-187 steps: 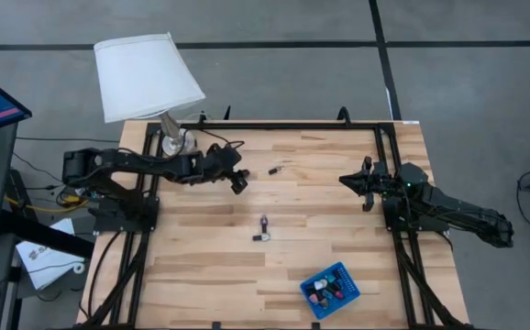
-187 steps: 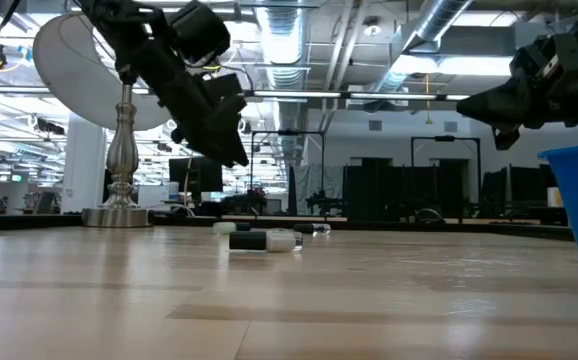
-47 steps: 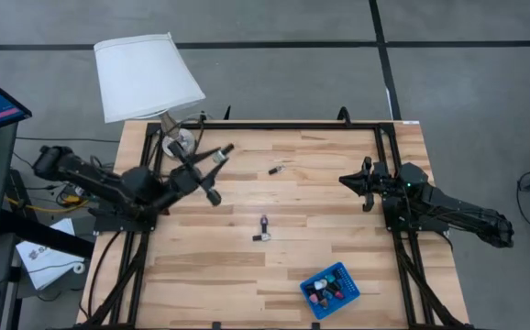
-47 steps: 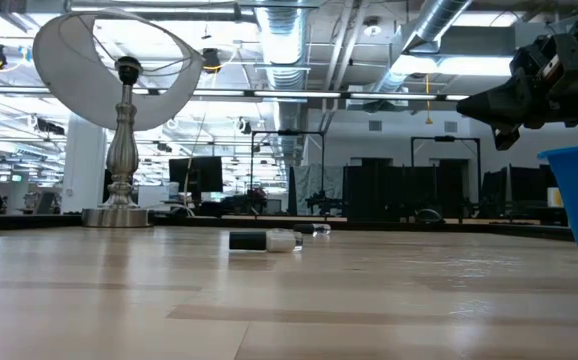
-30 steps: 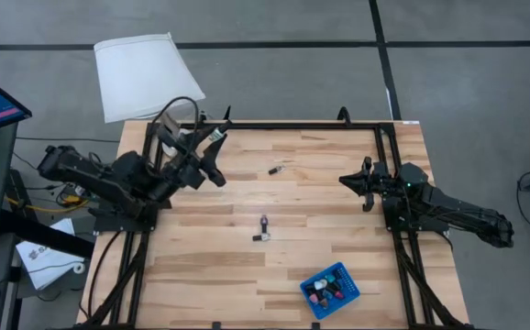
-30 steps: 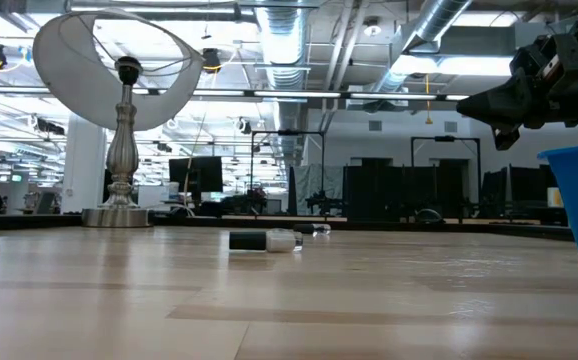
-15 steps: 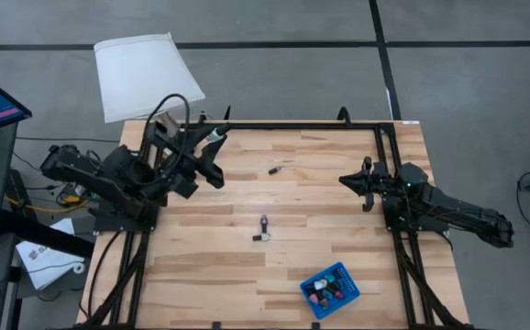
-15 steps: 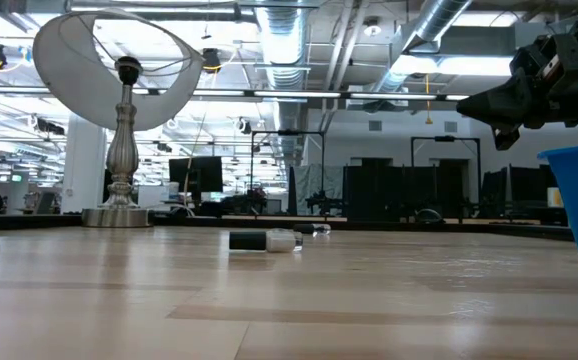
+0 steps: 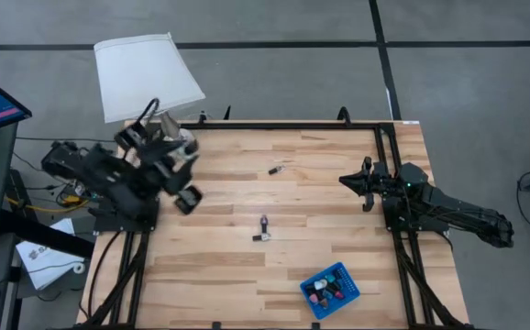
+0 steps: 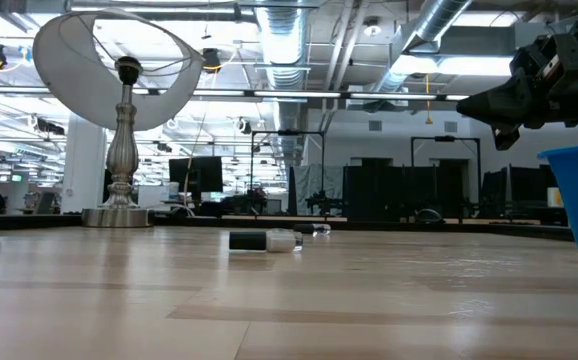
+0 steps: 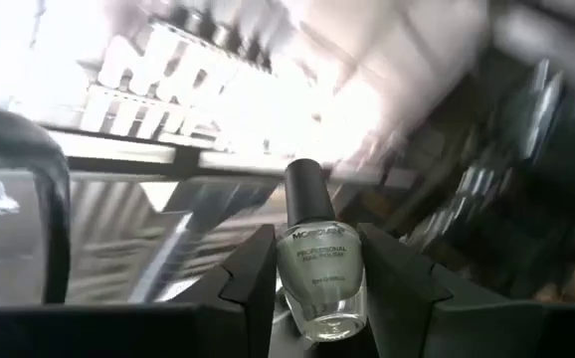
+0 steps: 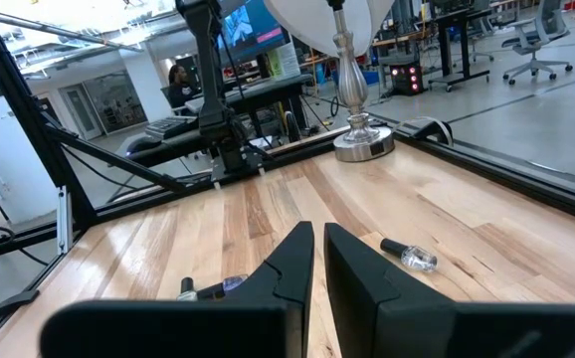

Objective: Pick & Place Nail Polish
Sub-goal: Put the gray nail polish into the blue bin

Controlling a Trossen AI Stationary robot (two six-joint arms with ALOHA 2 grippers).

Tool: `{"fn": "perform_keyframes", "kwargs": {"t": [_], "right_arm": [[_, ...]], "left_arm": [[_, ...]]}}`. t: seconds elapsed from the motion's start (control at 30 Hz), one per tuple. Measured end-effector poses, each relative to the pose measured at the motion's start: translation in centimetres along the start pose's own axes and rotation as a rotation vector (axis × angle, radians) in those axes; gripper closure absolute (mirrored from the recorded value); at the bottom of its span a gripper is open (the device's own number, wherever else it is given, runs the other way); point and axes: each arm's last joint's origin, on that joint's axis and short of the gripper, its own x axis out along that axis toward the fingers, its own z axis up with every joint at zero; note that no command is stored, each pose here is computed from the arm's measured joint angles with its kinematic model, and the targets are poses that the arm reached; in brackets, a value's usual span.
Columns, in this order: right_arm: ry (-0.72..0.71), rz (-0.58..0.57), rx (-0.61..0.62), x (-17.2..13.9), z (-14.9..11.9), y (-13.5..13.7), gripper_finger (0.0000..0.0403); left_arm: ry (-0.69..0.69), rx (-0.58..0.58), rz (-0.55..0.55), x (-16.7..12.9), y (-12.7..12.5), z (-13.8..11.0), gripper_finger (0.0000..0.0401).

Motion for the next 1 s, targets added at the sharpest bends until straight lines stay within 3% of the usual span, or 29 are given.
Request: {"fn": "perform_keyframes", "kwargs": {"t": [0.27, 0.47, 0.67, 0.87, 1.0], "right_arm": [[0.0, 0.0, 0.0, 0.0, 0.0, 0.0, 0.0381], [0.0, 0.0, 0.0, 0.0, 0.0, 0.0, 0.0381], [0.0, 0.0, 0.0, 0.0, 0.0, 0.0, 0.0381], [0.0, 0.0, 0.0, 0.0, 0.0, 0.0, 0.0381], [0.001, 0.0, 0.0, 0.0, 0.0, 0.0, 0.0381]], "left_arm": [[-0.38, -0.677, -0.099, -1.5, 4.1, 2.7, 0.0281], [-0.635, -1.029, -0.282, -2.8, 6.6, 3.7, 0.0292], [-0.891, -1.048, -0.437, -3.7, 6.6, 4.9, 0.0292], [-0.983, -0.903, -0.361, -4.4, 6.8, 5.9, 0.0292], [-0.965, -0.898, -0.386, -4.4, 6.4, 5.9, 0.0292]]}}
